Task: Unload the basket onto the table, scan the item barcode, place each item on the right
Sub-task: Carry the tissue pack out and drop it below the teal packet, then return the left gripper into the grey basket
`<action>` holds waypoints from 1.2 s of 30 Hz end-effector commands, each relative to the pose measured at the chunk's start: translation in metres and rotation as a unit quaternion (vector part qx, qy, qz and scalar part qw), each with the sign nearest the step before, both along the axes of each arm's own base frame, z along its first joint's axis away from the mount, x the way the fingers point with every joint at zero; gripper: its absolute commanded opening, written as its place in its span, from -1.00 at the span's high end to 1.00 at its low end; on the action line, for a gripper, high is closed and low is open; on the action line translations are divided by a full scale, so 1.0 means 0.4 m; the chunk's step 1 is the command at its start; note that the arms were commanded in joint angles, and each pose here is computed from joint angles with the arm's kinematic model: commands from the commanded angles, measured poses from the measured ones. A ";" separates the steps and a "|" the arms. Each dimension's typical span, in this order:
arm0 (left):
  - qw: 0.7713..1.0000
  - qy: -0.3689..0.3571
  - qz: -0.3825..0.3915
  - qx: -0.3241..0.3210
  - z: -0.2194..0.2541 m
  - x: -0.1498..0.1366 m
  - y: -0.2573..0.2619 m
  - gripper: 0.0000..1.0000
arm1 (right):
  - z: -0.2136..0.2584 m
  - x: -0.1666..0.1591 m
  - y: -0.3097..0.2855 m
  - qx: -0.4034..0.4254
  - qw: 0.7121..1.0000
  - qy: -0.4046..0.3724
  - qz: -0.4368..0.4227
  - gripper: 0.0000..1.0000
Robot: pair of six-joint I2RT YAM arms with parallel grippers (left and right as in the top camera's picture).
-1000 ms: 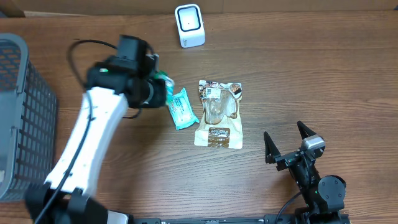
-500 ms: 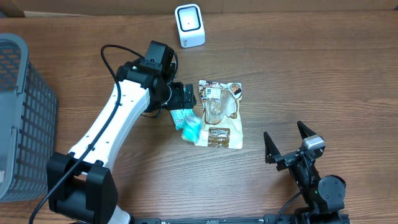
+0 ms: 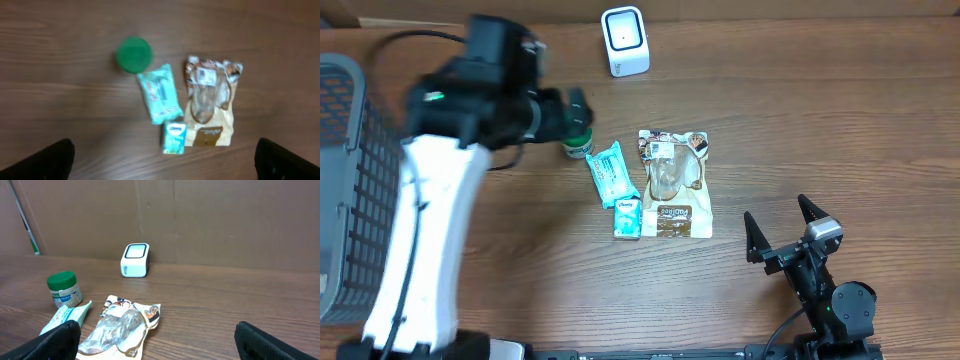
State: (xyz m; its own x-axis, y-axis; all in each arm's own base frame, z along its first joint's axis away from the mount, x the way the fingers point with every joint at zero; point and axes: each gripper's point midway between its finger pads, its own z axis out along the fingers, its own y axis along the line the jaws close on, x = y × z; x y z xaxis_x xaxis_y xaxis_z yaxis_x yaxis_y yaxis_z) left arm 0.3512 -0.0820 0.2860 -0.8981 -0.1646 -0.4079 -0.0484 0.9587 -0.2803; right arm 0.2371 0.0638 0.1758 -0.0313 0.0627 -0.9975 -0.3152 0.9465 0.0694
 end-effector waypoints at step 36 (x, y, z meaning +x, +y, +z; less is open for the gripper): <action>0.779 0.141 0.611 0.017 -0.221 -0.414 0.913 -0.65 | -0.004 0.001 -0.002 0.002 1.000 -0.002 -0.002 -1.00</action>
